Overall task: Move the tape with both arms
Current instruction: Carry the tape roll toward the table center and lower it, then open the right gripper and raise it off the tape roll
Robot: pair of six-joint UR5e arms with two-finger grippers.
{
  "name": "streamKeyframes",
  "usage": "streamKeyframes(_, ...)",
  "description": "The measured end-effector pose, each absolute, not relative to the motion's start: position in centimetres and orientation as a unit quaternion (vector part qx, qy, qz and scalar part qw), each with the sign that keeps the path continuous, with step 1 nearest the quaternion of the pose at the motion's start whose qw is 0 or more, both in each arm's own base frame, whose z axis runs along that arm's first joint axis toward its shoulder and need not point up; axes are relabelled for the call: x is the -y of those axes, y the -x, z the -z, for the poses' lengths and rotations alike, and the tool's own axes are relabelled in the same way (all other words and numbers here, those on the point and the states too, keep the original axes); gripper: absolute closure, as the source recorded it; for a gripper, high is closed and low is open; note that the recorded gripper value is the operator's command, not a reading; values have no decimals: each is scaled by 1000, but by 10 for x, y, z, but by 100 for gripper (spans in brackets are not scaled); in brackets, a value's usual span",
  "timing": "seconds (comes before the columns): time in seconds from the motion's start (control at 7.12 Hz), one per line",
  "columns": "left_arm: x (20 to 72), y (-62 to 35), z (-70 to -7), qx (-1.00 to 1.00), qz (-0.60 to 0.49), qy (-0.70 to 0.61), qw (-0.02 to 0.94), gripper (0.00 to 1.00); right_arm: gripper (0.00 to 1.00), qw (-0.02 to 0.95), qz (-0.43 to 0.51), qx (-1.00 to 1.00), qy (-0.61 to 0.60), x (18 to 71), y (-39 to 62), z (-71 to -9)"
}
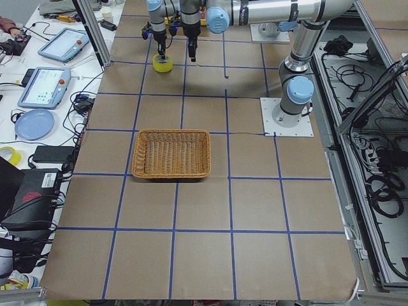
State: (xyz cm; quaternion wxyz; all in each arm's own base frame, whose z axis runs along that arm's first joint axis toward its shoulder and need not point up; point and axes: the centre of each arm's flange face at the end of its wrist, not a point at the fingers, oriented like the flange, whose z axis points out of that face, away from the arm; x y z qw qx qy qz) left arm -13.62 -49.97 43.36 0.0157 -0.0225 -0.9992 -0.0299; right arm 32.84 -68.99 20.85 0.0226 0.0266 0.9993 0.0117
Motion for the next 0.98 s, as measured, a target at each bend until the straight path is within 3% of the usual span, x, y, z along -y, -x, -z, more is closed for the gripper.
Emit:
streamKeyframes(0.14,500,136,-434,999,30,23,16,0,11,21,-15,-999,-33,691,-323,-207)
streamKeyframes(0.28,500,136,-434,999,30,22,16,0,0,20,-18,-999,-36,691,-320,-205)
streamKeyframes(0.56,499,136,-434,999,29,22,15,0,0,22,-16,-999,-40,691,-309,-226)
streamKeyframes(0.98,509,140,-443,1000,-7,18,22,0,0,18,-24,-999,-36,664,-246,-341)
